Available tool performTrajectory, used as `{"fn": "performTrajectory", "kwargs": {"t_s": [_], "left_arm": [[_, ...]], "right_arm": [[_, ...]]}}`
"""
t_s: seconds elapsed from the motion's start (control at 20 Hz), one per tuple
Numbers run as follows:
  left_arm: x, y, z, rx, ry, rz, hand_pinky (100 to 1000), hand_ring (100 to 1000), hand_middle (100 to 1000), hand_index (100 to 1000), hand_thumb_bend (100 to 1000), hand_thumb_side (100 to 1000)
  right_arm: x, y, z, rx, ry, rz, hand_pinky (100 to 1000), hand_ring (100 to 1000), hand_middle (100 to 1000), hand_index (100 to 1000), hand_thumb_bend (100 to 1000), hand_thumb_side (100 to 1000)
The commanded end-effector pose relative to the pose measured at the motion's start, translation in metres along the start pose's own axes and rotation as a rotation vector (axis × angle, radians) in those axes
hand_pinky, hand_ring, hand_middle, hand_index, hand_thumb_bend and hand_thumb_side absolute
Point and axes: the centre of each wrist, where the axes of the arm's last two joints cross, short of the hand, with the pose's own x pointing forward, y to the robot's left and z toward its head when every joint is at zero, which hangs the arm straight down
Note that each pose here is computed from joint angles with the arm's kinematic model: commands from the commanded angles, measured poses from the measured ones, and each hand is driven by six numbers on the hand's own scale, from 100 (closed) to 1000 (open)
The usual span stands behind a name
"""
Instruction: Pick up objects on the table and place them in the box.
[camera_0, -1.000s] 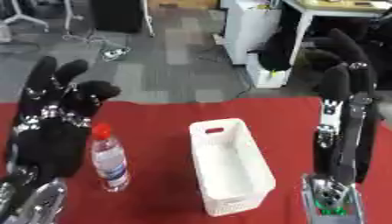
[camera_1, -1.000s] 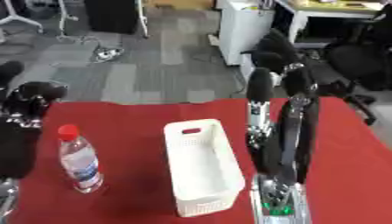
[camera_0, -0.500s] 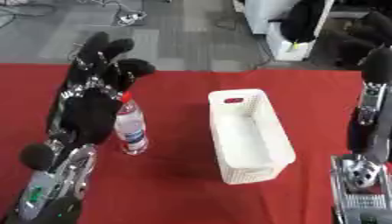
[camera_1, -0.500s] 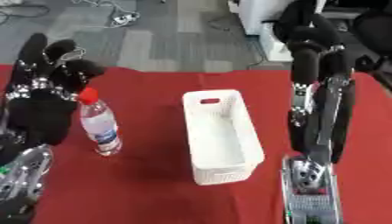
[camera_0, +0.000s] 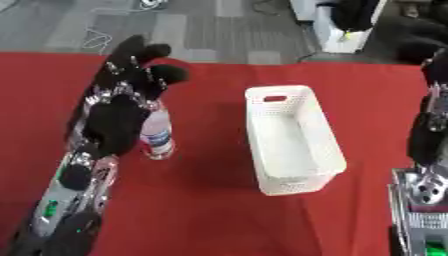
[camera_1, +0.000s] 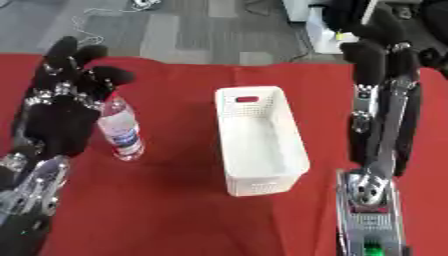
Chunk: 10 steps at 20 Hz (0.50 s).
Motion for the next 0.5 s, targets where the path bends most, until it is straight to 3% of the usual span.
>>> {"fn": "performTrajectory", "kwargs": {"t_s": [0.05,0.5], "left_arm": [[0.016,0.011,-0.002,0.020,-0.032,-0.063,859,824,862,986,750,531],[0.037,0.025,0.007,0.089,-0.066,-0.204,857,826,863,983,746,534]], "right_arm": [[0.001,-0.005,-0.002,0.004,-0.007,0.001,642,620,679,876,593,941],[-0.002,-0.008,0.000,0.015,0.008,0.005,640,617,677,875,594,933]]}}
